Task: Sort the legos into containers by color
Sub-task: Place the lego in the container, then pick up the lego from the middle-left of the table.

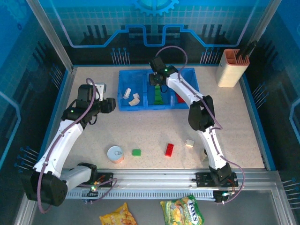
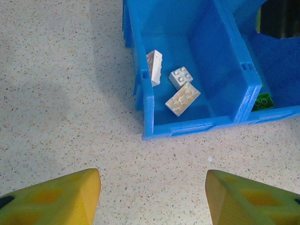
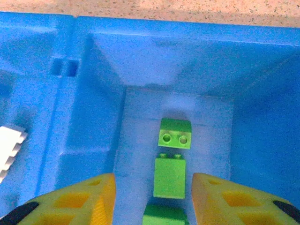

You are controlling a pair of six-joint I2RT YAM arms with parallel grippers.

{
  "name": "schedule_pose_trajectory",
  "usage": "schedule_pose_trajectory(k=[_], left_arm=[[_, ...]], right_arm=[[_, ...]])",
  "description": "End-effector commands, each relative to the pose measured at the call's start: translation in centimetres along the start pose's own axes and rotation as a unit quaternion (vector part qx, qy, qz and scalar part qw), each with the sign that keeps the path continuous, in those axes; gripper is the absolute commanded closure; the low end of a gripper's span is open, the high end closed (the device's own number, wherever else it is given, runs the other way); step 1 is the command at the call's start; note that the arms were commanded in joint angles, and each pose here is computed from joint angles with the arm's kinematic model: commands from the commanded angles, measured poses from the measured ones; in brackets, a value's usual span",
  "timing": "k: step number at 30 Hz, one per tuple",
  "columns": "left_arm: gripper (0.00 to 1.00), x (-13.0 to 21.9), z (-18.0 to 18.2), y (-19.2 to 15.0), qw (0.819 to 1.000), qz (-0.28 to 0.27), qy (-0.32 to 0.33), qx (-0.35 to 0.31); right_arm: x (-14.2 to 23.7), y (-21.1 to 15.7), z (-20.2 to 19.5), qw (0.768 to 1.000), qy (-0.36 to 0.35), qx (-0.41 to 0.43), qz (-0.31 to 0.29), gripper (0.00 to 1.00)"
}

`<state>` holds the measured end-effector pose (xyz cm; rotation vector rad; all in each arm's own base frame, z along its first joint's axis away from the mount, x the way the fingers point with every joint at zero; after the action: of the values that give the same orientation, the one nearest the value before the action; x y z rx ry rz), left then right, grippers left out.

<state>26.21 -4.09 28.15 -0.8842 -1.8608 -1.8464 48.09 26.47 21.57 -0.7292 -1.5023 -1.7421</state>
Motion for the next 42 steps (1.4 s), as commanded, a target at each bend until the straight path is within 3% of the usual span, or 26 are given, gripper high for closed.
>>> schedule_pose_trajectory(k=[1, 15, 28, 42], left_arm=[[0.39, -0.1, 0.0, -0.2, 1.0, 0.01, -0.017, 0.018], [0.41, -1.0, -1.3, -0.7, 0.99, 0.114, -0.045, 0.069], [0.39, -1.8, -6.6, -4.8, 0.972, 0.224, -0.018, 0.07], [0.35, -3.1, -11.6, -11.1, 0.948, 0.31, 0.007, 0.067]], right_arm=[[2.7, -1.3, 0.5, 0.999, 0.016, 0.006, 0.032, 0.53], [7.2, -6.6, -1.4, 0.995, 0.018, 0.004, 0.1, 0.53], [9.3, -13.4, -4.0, 0.987, 0.002, -0.005, 0.158, 0.54], [10.2, -15.8, -5.6, 0.984, -0.002, -0.005, 0.178, 0.54]])
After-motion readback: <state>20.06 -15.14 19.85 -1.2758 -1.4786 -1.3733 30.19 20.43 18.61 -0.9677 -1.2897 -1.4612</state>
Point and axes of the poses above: each hand's point on the last joint's axis, 136 mm out from that joint toward the fingers, its own x axis back along the fingers, its own z axis along the line the jaws close on, y = z × x, the point moved 9 cm from there along x, back along the fingers, and after that the axes turned 8 degrees about -x, right-handed, at the moved point
